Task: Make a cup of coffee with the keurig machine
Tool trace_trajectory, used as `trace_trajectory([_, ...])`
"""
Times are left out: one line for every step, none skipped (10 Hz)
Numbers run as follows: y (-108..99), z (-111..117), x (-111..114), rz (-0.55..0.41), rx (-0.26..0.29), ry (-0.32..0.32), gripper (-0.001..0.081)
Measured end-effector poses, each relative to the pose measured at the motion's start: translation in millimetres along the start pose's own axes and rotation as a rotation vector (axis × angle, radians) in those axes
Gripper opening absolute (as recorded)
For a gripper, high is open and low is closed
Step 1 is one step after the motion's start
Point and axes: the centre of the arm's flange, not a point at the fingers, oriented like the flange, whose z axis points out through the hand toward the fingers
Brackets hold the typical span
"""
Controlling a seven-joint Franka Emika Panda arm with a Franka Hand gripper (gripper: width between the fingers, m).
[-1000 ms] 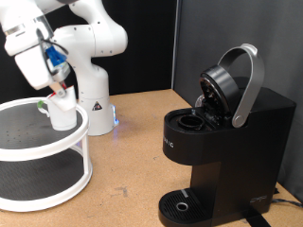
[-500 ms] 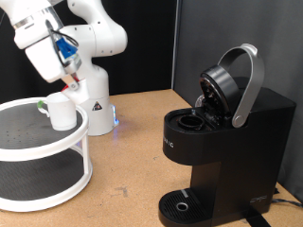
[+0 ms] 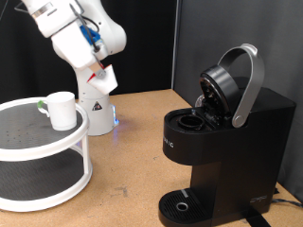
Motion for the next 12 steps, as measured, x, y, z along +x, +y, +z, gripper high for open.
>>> trace_trajectory([0.5,0.5,12.3,0.021,-0.025,0.003,0.0092])
trace_trajectory([2.0,4.7,21.4,0.051,-0.051,-0.001,0.0092])
trace_trajectory([1.8,5.3,19.8,0.041,-0.042,-0.005,0.0092])
trace_trajectory([-0.5,6.3,18.0,0.024,-0.008,-0.024,0.0092])
trace_trajectory([-3.2,5.5,21.4,-0.001,0.023,-0.023,0.0092])
trace_trajectory([-5.9,5.6,31.6,-0.016,0.039,-0.007,0.0092])
trace_trajectory([-8.9,7.3,44.5,-0.032,0.062,-0.002,0.0092])
trace_trajectory([-12.7,9.5,57.7,-0.070,0.096,-0.010,0.0092])
trace_trajectory([-16.7,12.4,70.7,-0.111,0.132,-0.020,0.0092])
trace_trajectory([-19.7,16.3,83.2,-0.135,0.151,-0.031,0.0092])
trace_trajectory([-23.4,21.0,95.8,-0.151,0.162,-0.039,0.0092])
trace_trajectory([-28.4,25.9,109.3,-0.167,0.167,-0.039,0.0092])
